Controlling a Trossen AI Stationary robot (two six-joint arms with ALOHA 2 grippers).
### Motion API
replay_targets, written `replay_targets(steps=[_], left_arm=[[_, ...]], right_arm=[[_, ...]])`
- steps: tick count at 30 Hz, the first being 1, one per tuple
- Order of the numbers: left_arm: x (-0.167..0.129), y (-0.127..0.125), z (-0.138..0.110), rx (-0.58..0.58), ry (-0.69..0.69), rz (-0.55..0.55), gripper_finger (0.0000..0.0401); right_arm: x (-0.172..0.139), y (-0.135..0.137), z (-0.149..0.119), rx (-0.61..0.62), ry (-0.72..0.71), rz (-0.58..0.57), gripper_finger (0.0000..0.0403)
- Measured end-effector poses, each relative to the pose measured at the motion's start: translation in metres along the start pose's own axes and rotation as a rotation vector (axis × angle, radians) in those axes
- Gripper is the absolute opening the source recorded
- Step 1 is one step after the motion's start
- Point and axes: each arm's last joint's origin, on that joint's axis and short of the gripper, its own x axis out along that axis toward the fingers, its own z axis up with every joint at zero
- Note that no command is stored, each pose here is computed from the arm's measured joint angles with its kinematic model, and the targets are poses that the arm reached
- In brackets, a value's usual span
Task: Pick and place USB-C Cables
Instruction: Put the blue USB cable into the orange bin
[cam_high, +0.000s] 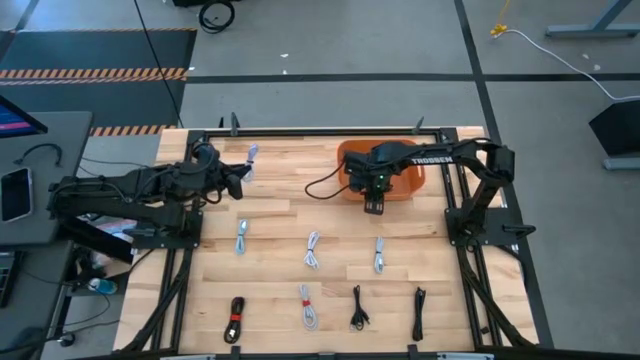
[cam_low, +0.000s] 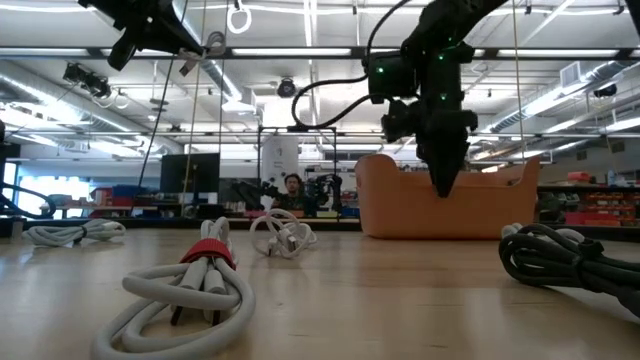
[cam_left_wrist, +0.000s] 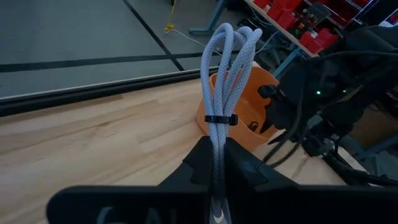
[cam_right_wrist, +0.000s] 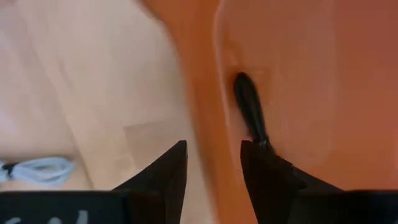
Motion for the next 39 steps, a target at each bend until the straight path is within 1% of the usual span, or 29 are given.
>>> replay_targets(steps=[6, 9, 12, 15, 16, 17, 28, 33, 36, 39], left_arm=[[0.0, 0.0, 0.0, -0.001, -0.001, -0.001, 0.0023], [0.0, 0.0, 0.0, -0.002, -0.001, -0.001, 0.0023], [0.0, 0.0, 0.0, -0.002, -0.001, -0.001, 0.0023], [0.0, 0.0, 0.0, -0.002, -0.001, -0.001, 0.0023], [0.0, 0.0, 0.0, -0.002, -0.001, -0.001, 0.0023], [0.0, 0.0, 0.0, -0.003, -0.001, -0.001, 0.0023], [0.0, -0.001, 0.001, -0.012, -0.011, -0.011, 0.0023], [0.0, -0.001, 0.001, -0.012, -0.01, -0.011, 0.0023], [0.0, -0.001, 0.001, -0.012, -0.01, -0.011, 0.0023], [0.0, -0.001, 0.001, -0.012, -0.01, -0.011, 0.0023]], right_arm=[[0.015, -0.009, -0.005, 0.029, -0.023, 0.011, 0.0154], [0.02, -0.01, -0.008, 0.039, -0.018, 0.028, 0.0137], [0.022, -0.01, -0.009, 0.041, -0.01, 0.035, 0.0095], [0.022, -0.01, -0.009, 0.034, -0.018, 0.048, 0.0029], [0.022, -0.01, -0.008, 0.026, -0.028, 0.052, 0.0016], [0.022, -0.01, -0.007, 0.017, -0.041, 0.054, 0.0012], [0.019, 0.002, 0.01, -0.035, -0.193, 0.061, 0.0004], [0.005, 0.011, 0.029, -0.031, -0.34, 0.103, 0.0002], [-0.005, 0.017, 0.039, -0.044, -0.422, 0.109, 0.0002], [-0.011, 0.024, 0.048, -0.047, -0.464, 0.122, 0.0002]])
